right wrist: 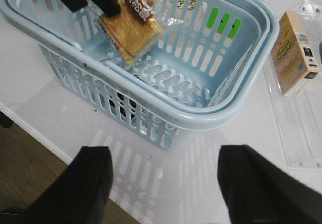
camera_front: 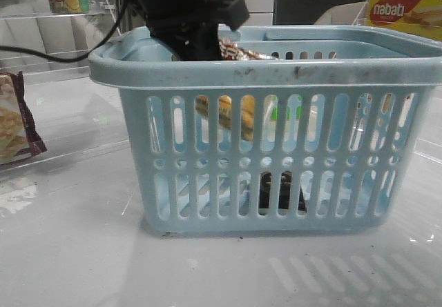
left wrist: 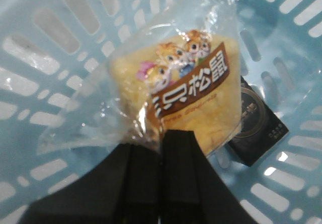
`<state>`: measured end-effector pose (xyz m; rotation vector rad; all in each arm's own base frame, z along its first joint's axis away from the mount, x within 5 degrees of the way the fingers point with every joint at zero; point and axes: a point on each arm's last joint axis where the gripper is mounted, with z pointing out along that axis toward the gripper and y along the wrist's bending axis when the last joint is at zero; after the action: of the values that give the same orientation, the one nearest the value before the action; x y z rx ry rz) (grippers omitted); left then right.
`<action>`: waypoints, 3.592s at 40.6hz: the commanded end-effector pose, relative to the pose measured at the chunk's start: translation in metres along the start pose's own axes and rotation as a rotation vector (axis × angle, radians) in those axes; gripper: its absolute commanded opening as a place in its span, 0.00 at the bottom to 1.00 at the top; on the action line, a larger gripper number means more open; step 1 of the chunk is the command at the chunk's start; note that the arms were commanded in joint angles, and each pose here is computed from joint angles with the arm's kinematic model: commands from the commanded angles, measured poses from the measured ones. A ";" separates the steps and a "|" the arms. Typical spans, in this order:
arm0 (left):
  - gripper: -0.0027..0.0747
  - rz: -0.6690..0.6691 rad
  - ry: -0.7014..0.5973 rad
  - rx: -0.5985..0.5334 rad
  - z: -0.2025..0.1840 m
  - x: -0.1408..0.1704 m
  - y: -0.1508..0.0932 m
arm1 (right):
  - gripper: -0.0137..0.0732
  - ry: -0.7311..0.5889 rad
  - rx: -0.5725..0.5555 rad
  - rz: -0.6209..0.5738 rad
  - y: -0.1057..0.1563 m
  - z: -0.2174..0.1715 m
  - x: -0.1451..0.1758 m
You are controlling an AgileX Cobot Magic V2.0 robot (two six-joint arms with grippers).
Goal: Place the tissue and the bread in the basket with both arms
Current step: 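Carry the bread roll over the basket and release it inside, then lift the left gripper out of the basket and withdraw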
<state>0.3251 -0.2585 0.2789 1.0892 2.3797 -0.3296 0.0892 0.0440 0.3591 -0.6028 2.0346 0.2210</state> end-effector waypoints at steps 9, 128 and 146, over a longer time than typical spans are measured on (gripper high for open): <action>0.37 -0.015 -0.117 0.003 -0.010 -0.015 -0.004 | 0.79 -0.092 0.021 -0.016 -0.002 -0.006 -0.012; 0.15 -0.156 -0.430 -0.153 -0.230 0.230 -0.060 | 0.22 -0.049 0.012 -0.016 -0.001 -0.005 -0.008; 0.15 -0.251 -0.797 -0.390 -0.238 0.261 -0.050 | 0.22 -0.050 0.013 -0.016 -0.001 -0.005 -0.008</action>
<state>0.0614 -0.0314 0.3315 0.4828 1.9470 -0.2983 0.0870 0.0434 0.3557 -0.6179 2.0771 0.2182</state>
